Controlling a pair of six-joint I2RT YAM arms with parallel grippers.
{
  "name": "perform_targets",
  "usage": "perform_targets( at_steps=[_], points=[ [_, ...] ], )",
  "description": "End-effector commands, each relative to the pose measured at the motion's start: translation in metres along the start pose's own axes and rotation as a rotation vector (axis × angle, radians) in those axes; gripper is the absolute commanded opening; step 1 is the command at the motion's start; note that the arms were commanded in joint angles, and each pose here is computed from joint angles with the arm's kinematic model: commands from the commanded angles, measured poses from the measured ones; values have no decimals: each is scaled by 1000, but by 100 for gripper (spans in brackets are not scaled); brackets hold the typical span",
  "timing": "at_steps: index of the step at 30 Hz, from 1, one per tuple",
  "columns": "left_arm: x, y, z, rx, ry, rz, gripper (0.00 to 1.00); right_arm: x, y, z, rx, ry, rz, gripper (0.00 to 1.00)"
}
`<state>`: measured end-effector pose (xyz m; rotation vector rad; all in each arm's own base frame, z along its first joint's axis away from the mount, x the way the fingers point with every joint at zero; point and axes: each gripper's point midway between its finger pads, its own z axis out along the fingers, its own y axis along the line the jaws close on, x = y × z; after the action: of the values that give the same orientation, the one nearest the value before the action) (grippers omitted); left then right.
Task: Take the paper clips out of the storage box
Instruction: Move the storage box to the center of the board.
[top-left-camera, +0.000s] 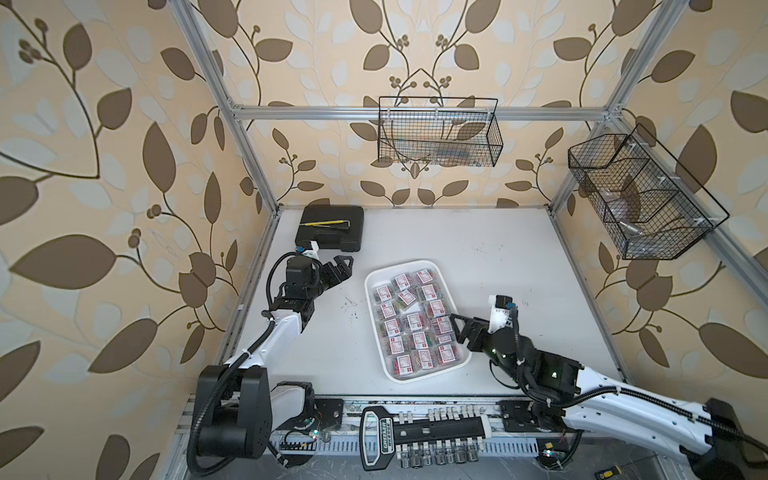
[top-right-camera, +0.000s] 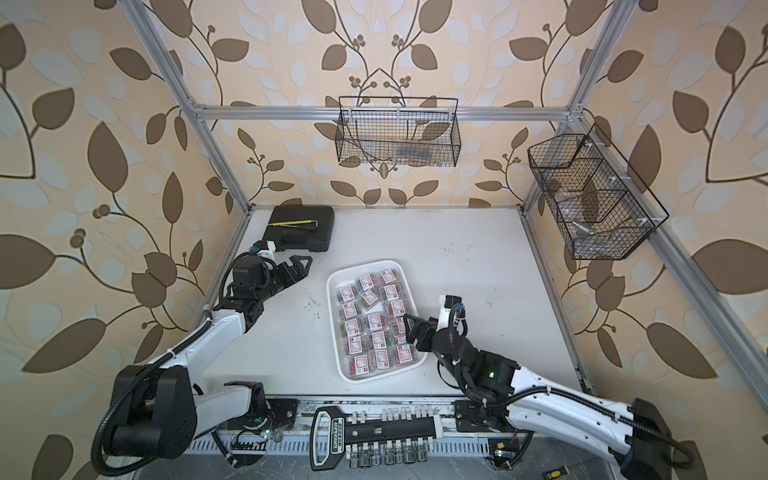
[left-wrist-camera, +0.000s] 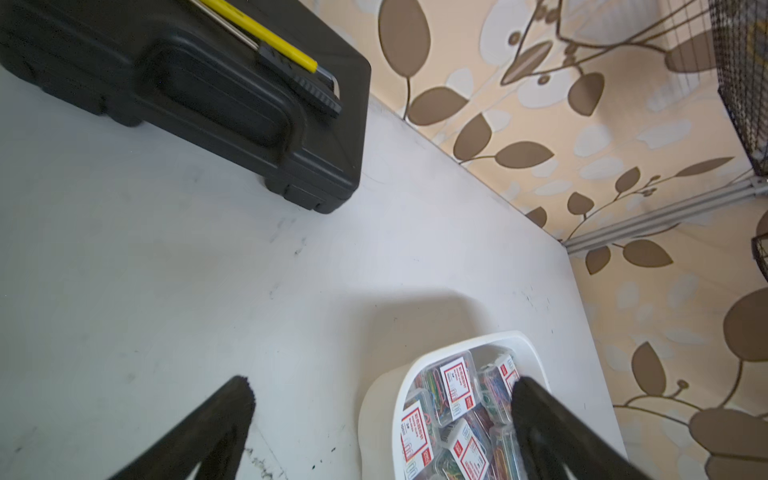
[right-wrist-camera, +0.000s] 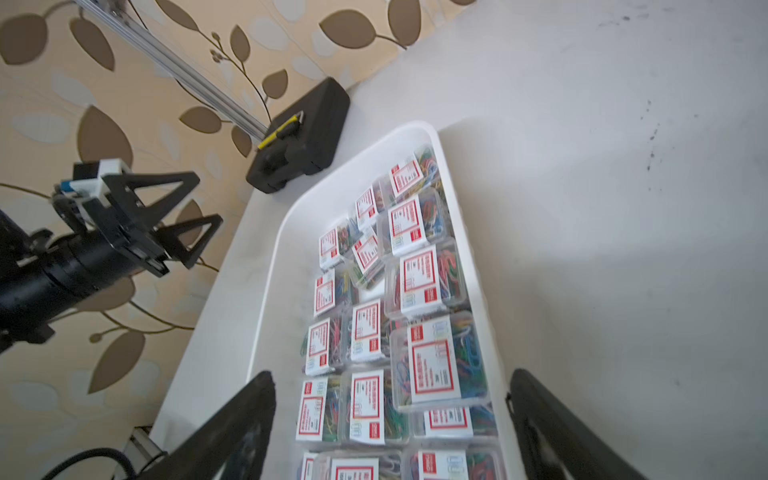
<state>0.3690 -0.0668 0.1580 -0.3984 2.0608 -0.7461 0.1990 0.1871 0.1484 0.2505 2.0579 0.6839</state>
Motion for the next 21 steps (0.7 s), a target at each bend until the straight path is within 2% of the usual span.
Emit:
perform_targets(
  at_steps=[1, 5, 10, 17, 21],
  points=[
    [-14, -39, 1, 112, -27, 124, 99, -22, -18, -19, 166, -207, 28, 92],
    [8, -51, 18, 78, 61, 255, 99, -6, -22, -23, 190, -155, 5, 95],
    [39, -64, 42, 72, 175, 366, 99, 25, -27, -16, 130, -34, 47, 93],
    [69, -54, 73, 28, 321, 417, 99, 65, -40, -6, 56, 95, 157, 89],
    [79, -46, 82, -29, 369, 453, 98, 81, -46, -4, 62, 147, 155, 90]
  ],
)
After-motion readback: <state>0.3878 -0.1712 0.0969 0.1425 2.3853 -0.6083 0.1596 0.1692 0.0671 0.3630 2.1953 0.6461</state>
